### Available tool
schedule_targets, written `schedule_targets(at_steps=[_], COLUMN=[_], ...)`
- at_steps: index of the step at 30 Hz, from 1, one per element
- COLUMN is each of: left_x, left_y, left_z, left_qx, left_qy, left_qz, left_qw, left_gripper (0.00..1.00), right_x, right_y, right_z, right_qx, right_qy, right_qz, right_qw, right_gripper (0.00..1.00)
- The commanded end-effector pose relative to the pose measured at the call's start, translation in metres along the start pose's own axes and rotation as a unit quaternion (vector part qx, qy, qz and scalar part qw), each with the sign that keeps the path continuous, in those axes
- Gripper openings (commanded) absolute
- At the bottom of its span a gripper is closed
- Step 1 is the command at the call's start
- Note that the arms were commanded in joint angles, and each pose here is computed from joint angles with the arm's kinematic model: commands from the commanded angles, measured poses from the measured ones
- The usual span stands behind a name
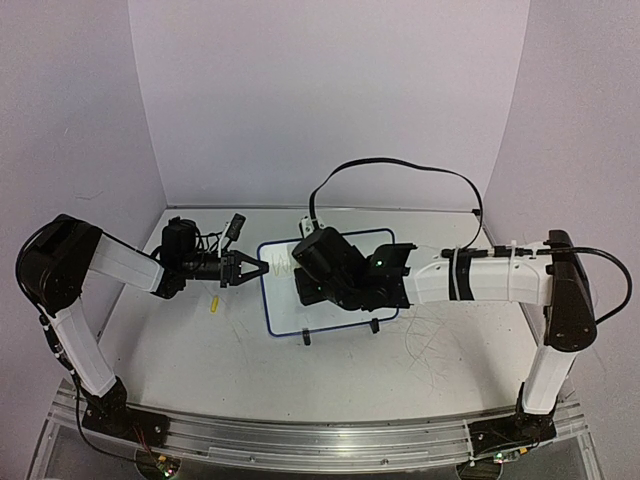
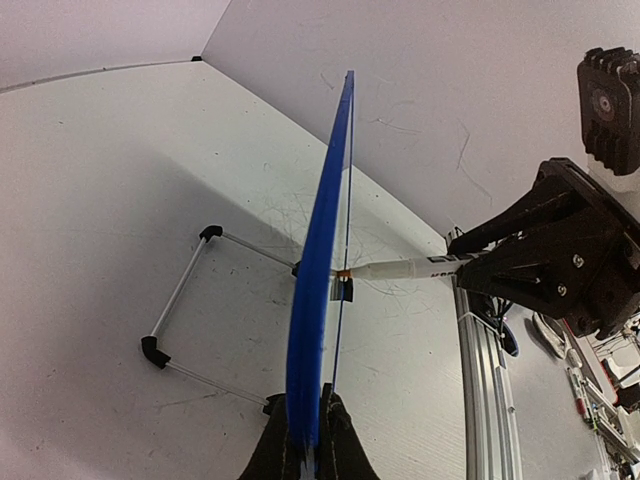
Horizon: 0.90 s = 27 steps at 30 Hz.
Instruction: Write a sentence on the whiteboard
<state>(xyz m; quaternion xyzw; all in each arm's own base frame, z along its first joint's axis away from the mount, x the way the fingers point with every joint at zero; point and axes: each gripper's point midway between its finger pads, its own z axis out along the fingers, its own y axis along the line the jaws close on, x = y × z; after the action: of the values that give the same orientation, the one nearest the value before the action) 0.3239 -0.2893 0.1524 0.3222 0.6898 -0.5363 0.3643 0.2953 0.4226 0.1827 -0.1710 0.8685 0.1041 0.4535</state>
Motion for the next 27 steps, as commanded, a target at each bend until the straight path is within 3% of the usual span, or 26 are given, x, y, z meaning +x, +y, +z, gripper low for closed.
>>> schedule_targets(at_steps=[1,11,27], left_x=[0.009,0.007,0.007], left_y=[0.014,0.013,0.015], left_z=[-0.003,-0.003,-0.003], left_qx=[-0.032,-0.032,-0.036], left_qy=[0.008,0.007,0.007], left_qz=[0.007,0.008,0.006], left_qw=[0.999,0.999,0.999], left_gripper=[0.00,0.00,0.00], right_x=[-0.009,-0.039,-0.040], right_y=[-0.016,-0.006,-0.002], right_z=[-0.007,-0.032,-0.027], right_qx=[0.024,-0.022,-0.052], right_qy=[-0.008,-0.048,-0.059], right_qz=[0.008,0.016,0.010], right_qw=[1.000,0.998,0.997], right_gripper=[0.00,0.00,0.00])
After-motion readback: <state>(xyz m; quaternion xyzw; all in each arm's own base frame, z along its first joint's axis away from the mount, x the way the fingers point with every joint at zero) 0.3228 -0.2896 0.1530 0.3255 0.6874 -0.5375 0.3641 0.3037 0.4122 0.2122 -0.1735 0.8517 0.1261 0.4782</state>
